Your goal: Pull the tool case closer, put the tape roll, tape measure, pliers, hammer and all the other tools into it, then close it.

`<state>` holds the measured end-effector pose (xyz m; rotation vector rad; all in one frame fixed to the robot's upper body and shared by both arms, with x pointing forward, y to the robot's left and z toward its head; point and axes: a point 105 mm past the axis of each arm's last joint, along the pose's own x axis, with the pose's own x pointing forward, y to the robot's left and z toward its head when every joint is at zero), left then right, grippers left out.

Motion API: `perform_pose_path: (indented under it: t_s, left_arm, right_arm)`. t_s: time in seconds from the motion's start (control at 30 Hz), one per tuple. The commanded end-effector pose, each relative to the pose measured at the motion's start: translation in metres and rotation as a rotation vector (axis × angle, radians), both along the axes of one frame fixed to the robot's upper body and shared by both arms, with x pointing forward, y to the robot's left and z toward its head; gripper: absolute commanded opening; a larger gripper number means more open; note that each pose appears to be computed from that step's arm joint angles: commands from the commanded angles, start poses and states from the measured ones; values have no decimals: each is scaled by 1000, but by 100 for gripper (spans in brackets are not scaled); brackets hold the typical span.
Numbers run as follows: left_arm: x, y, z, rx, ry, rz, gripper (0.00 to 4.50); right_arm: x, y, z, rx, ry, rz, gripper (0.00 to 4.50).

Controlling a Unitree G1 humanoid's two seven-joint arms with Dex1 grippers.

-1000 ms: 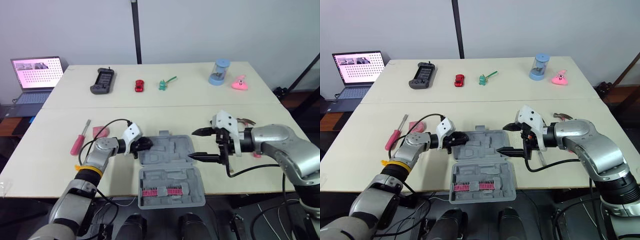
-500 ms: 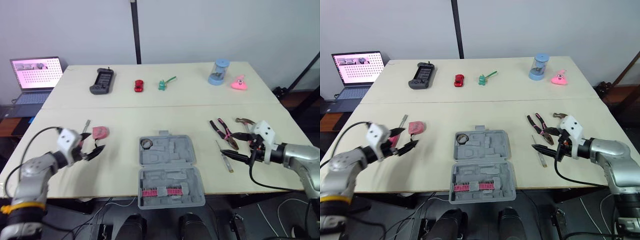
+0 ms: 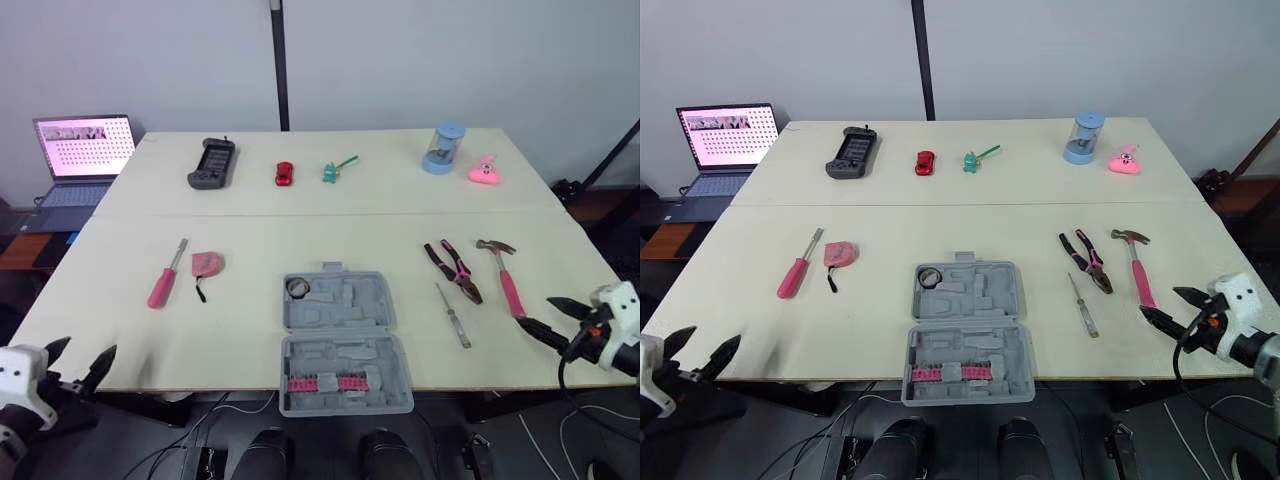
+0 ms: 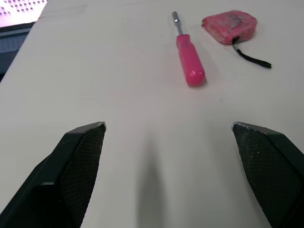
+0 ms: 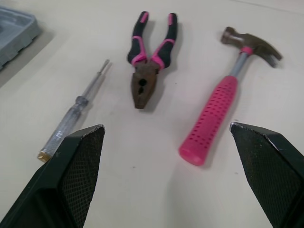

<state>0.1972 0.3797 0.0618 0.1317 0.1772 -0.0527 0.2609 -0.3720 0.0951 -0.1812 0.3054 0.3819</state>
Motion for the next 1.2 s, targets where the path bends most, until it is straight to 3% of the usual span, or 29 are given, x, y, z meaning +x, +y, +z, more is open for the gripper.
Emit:
perform_pose_path:
  t_s: [0.03,0.17,0.3,0.57,0.67,0.77,0.87,0.97,1.03,1.2]
  left_arm:
    - [0,7,15,34,-45,0,446]
    - [12,-5,18,28,-56,-45,446]
    - [14,-19,21,14,-56,-76,446]
    - [27,-79,18,-123,-69,-90,446]
    - [33,-102,25,-101,-90,-91,446]
    - [38,-113,26,-151,-93,-47,446]
    - [47,-131,21,-172,-72,-44,446]
    - [59,-138,19,-171,-69,0,446]
    - [71,-139,14,-114,-60,40,446]
    - [104,-152,10,-135,-82,97,446]
  right_arm:
    - [2,-2,18,-23,-60,8,450]
    - [11,21,29,-21,-88,89,450]
    - [26,64,62,-19,-126,246,450]
    - [15,182,101,4,30,790,450]
    - [19,212,117,-36,36,924,450]
    - [26,238,136,-50,12,998,450]
    - [38,252,139,-158,-2,996,450]
    - [41,265,147,-152,-31,1029,450]
    - [38,272,148,-152,-38,1064,450]
    - [44,273,144,-193,-56,1062,450]
